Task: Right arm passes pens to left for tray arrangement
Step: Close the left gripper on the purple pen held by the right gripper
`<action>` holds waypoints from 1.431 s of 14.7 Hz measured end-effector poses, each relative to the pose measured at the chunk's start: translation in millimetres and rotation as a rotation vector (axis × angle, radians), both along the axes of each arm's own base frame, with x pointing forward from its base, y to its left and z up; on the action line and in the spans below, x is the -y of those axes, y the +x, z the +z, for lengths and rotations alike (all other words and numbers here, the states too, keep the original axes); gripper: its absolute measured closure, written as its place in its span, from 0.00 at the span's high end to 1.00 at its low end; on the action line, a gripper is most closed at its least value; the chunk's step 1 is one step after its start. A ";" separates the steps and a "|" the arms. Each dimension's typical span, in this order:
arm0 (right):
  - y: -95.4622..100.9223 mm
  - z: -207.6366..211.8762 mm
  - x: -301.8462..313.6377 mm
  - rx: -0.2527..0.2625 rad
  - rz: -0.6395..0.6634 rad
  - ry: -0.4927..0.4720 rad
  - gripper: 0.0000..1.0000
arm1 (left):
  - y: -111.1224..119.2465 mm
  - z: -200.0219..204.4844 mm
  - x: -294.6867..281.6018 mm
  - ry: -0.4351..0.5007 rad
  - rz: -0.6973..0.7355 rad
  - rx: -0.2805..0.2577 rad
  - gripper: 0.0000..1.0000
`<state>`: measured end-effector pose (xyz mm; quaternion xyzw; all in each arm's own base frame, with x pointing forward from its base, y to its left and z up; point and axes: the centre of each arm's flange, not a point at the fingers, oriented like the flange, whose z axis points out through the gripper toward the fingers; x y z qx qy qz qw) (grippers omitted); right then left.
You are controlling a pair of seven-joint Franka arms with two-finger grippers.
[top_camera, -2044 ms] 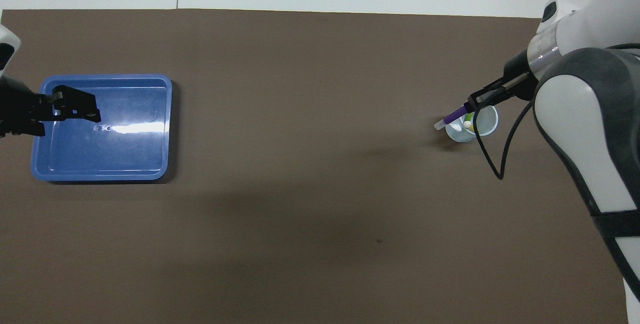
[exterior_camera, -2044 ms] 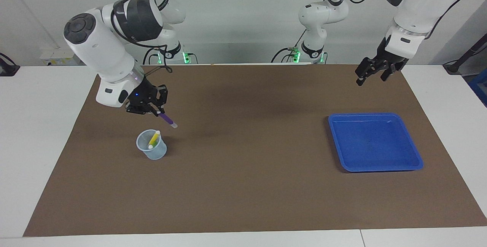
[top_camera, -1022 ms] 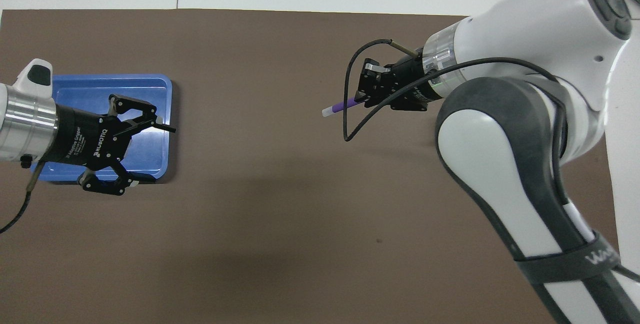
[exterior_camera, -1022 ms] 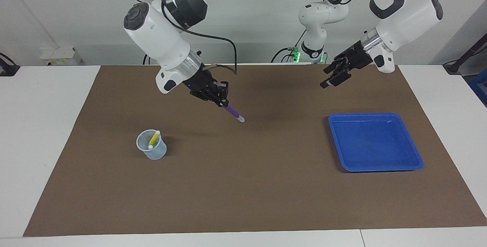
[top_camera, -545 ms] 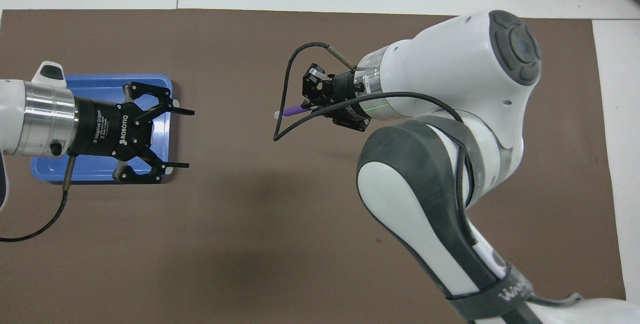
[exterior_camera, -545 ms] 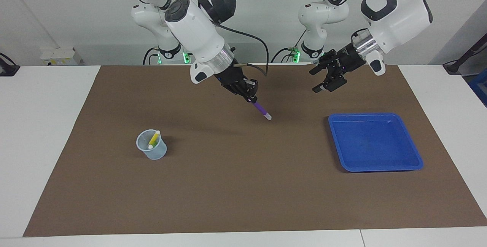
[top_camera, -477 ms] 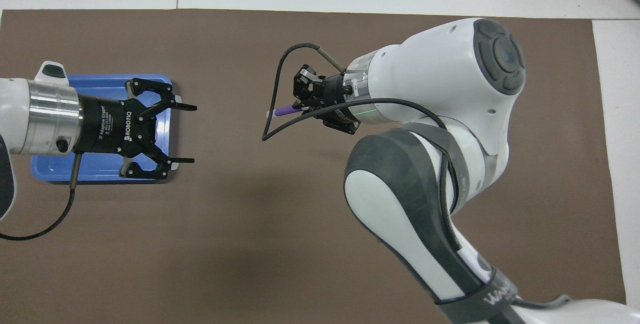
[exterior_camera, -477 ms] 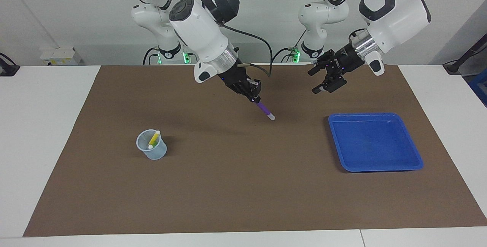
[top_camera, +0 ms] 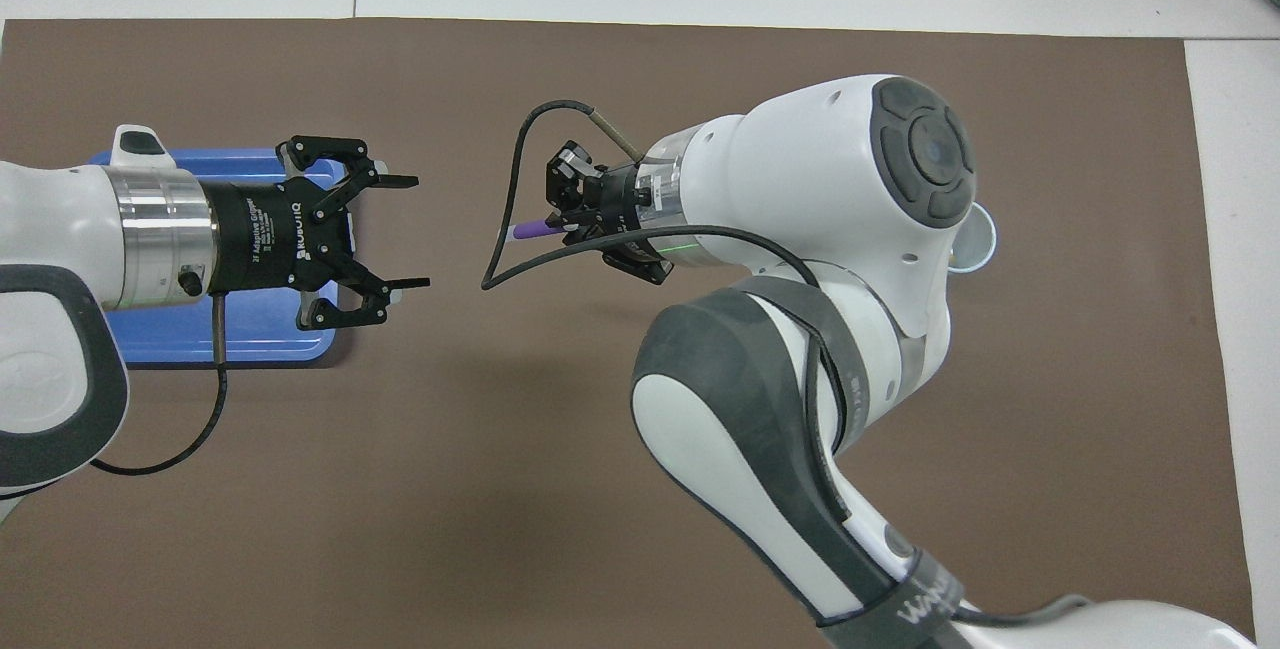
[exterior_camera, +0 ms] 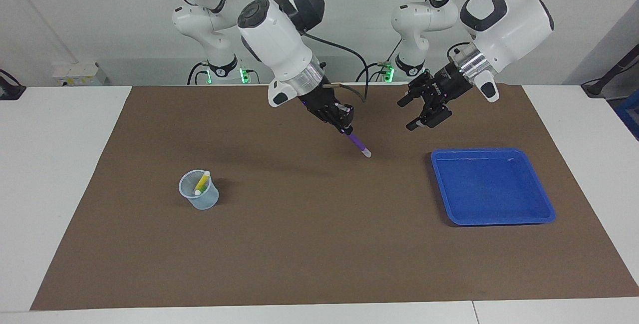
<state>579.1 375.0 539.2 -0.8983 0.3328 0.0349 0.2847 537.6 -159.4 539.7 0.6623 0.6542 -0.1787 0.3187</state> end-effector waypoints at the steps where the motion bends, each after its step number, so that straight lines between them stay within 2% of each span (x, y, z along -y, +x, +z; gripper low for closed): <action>1: -1.0 -1.7 -4.2 -0.004 -0.012 0.005 0.19 | -0.9 -3.0 4.3 0.002 0.005 0.007 0.89; 6: -7.3 -5.0 -16.1 -0.054 -0.070 0.016 0.19 | -15.5 -36.6 35.7 0.032 0.014 0.025 0.88; 9: -14.7 -5.1 -26.7 -0.070 -0.074 0.018 0.19 | -17.5 -41.3 37.9 0.037 0.015 0.024 0.87; 11: -18.7 -5.4 -31.8 -0.074 -0.066 0.016 0.19 | -16.3 -40.2 36.9 0.038 0.025 0.035 0.74; 21: -27.7 -7.7 -35.7 -0.132 -0.051 -0.010 0.19 | -15.2 -59.5 32.4 0.052 0.049 0.021 0.73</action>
